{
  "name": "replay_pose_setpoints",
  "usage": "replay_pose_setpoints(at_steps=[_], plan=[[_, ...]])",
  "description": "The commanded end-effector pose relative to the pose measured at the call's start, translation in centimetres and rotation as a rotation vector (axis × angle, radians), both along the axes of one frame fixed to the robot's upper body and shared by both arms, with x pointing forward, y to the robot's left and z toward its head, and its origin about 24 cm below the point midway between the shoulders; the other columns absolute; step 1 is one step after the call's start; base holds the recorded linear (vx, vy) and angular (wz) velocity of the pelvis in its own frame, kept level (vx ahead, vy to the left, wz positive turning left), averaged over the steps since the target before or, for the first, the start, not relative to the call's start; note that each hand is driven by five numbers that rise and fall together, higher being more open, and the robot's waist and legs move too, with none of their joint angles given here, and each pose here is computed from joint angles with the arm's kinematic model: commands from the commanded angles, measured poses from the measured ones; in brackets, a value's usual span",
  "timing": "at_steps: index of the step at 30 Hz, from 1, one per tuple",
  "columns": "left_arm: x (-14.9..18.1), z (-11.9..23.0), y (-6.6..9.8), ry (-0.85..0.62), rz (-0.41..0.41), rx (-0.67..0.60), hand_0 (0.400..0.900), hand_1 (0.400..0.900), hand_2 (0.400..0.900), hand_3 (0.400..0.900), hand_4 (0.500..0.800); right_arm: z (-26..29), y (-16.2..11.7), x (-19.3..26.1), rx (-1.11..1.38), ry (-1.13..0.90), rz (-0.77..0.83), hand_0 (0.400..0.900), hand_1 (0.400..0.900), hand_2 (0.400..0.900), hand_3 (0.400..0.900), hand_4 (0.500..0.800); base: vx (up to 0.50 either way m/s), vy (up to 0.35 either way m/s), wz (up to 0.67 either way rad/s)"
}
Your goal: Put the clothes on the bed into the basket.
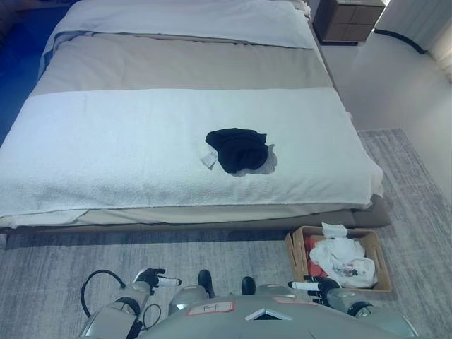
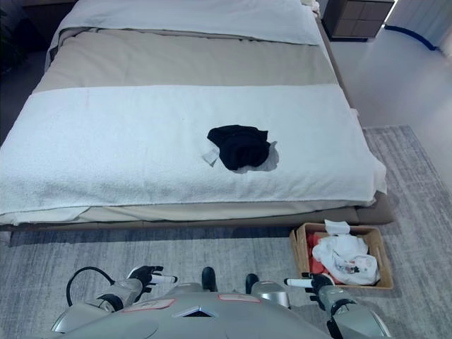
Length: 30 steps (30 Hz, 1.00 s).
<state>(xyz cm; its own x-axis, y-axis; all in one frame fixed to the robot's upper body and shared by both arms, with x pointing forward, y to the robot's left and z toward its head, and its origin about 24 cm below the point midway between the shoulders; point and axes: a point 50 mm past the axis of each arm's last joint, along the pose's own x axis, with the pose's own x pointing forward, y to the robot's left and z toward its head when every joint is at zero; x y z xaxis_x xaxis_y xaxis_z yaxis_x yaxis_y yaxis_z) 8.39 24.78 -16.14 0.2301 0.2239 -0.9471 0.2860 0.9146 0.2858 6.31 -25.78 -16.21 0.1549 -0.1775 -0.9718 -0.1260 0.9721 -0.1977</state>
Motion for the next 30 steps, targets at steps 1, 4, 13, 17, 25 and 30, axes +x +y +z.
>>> replay_pose_setpoints(at_steps=[1,4,13,17,25,30], plan=[[1.5,0.6,0.9,-0.032,-0.018,0.044,0.9,0.9,0.9,0.9,0.8,0.5,-1.5,0.5,-0.048,0.011,0.036,0.9,0.9,0.9,0.9,0.8,0.0,0.0,0.0],[1.4,0.5,0.9,-0.028,-0.019,0.043,0.9,0.9,0.9,0.9,0.8,0.5,-1.4,0.4,-0.047,0.013,0.036,0.9,0.9,0.9,0.9,0.8,0.0,0.0,0.0],[1.4,0.5,0.8,-0.028,-0.018,0.038,0.9,0.9,0.9,0.9,0.8,0.5,-1.3,0.5,-0.042,0.01,0.041,0.9,0.9,0.9,0.9,0.8,0.003,-0.005,0.01],[1.5,0.5,0.8,-0.033,-0.014,0.038,0.9,0.9,0.9,0.9,0.8,0.5,-1.3,0.6,-0.045,0.007,0.044,0.9,0.9,0.9,0.9,0.8,0.003,-0.036,0.03],[2.1,0.8,1.3,-0.059,0.017,0.04,0.9,0.9,0.9,0.9,0.8,0.8,-1.9,1.5,-0.061,-0.024,0.046,0.9,0.9,0.9,0.9,0.8,-0.026,-0.097,0.12],[2.5,0.9,1.2,-0.074,0.036,0.026,0.9,0.9,0.9,0.9,0.8,1.5,-3.0,2.7,-0.094,-0.061,0.056,0.9,0.9,0.9,0.9,0.8,-0.125,-0.116,0.19]])
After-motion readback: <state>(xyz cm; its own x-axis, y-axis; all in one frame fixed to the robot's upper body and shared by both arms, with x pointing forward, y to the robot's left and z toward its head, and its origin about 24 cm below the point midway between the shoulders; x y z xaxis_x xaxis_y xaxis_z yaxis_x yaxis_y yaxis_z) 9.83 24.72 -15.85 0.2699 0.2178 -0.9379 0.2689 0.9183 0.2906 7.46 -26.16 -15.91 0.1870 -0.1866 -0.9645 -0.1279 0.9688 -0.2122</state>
